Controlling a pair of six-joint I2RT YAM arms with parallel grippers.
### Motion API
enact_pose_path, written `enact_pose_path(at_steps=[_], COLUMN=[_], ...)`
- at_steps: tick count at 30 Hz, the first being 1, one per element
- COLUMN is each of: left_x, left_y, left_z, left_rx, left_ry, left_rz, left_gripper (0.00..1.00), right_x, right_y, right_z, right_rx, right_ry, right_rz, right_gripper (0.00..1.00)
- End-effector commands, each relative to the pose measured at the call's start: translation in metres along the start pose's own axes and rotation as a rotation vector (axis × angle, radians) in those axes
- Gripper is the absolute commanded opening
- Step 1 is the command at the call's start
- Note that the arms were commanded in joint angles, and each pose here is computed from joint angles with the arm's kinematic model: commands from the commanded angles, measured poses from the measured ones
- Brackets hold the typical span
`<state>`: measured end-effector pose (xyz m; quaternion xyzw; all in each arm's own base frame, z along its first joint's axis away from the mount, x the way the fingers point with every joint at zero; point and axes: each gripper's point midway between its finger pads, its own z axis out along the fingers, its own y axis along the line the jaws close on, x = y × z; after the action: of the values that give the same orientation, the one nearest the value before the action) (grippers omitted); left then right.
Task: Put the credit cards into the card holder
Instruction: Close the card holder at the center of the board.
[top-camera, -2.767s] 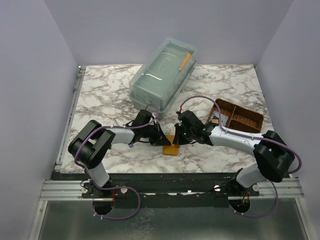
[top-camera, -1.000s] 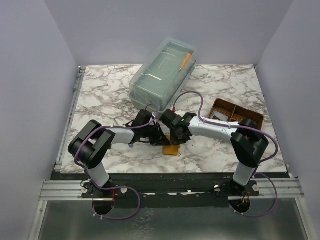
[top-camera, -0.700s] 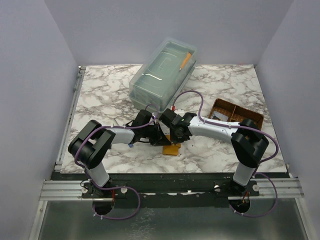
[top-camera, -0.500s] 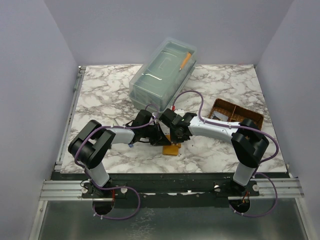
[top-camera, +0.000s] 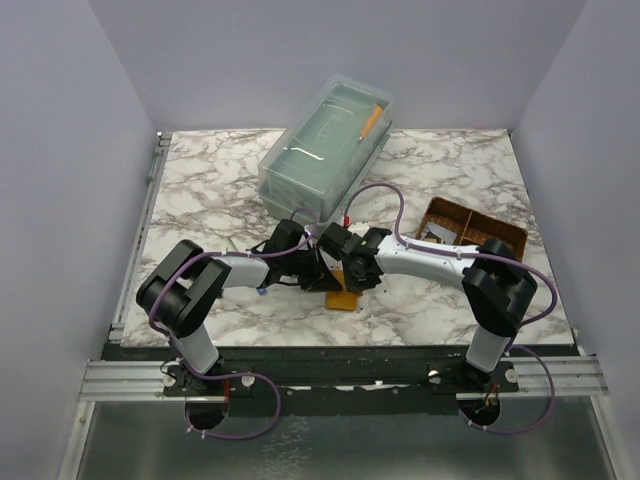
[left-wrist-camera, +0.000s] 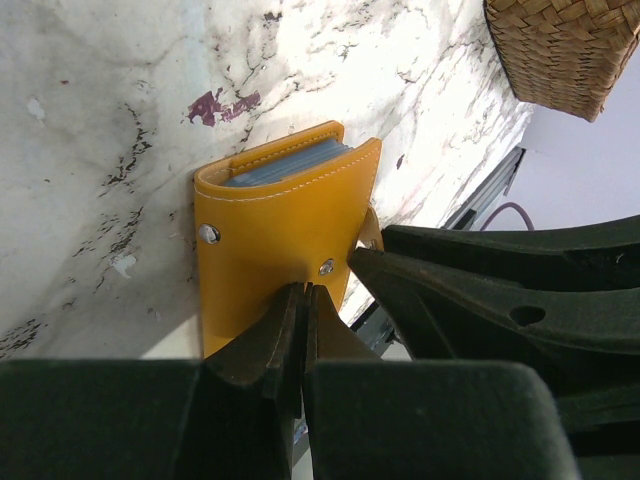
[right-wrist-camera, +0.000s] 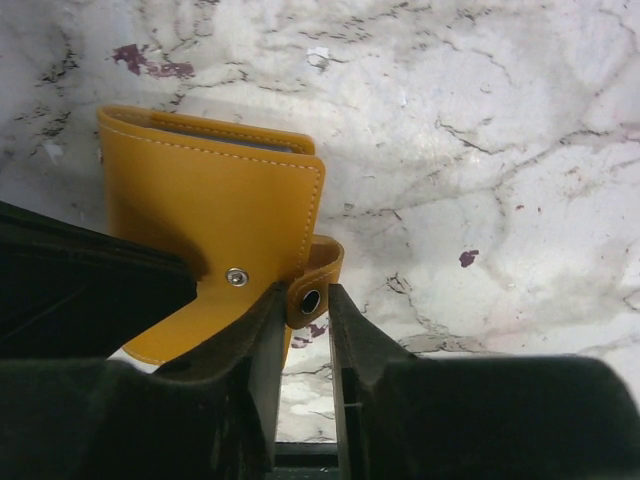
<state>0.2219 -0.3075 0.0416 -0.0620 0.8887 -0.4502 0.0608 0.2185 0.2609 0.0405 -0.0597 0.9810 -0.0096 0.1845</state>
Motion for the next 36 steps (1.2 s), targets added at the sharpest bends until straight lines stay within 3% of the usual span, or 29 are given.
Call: enact_pose_path(at_steps=[1,13,21,25,36], left_x=[-0.002,-0.003,-0.002,-0.001,0.001], left_y=[0.008,0.007,0.009,0.008,0.007], left_z=[0.004,0.004,0.004,0.004,0.001], left_rx=[-0.020,-0.018,-0.020,-0.018,-0.013], left_ry=[-0.008,-0.008,-0.004,-0.001,-0.009], left_rz=[0.024,0.024,0.019,0.019,0.021], left_gripper=[0.02,0.02,0.02,0.02,0.02], right_x=[-0.003,-0.010,-0.024,-0.028,-0.014], right_y=[-0.015,-0.013,0.019,0.031,0.026], right_z=[-0.002,-0.012,-0.032,-0.031,-0.005], right_rx=[0.083,0.038,-0.221,-0.327,-0.289], right_ry=[-0.027,-0.076,-0.180,-0.170,-0.073], right_rz=[-0.015,0.008,0.021,0.030,0.043], right_gripper=[0.23,0.01,0.00,0.00,0.02])
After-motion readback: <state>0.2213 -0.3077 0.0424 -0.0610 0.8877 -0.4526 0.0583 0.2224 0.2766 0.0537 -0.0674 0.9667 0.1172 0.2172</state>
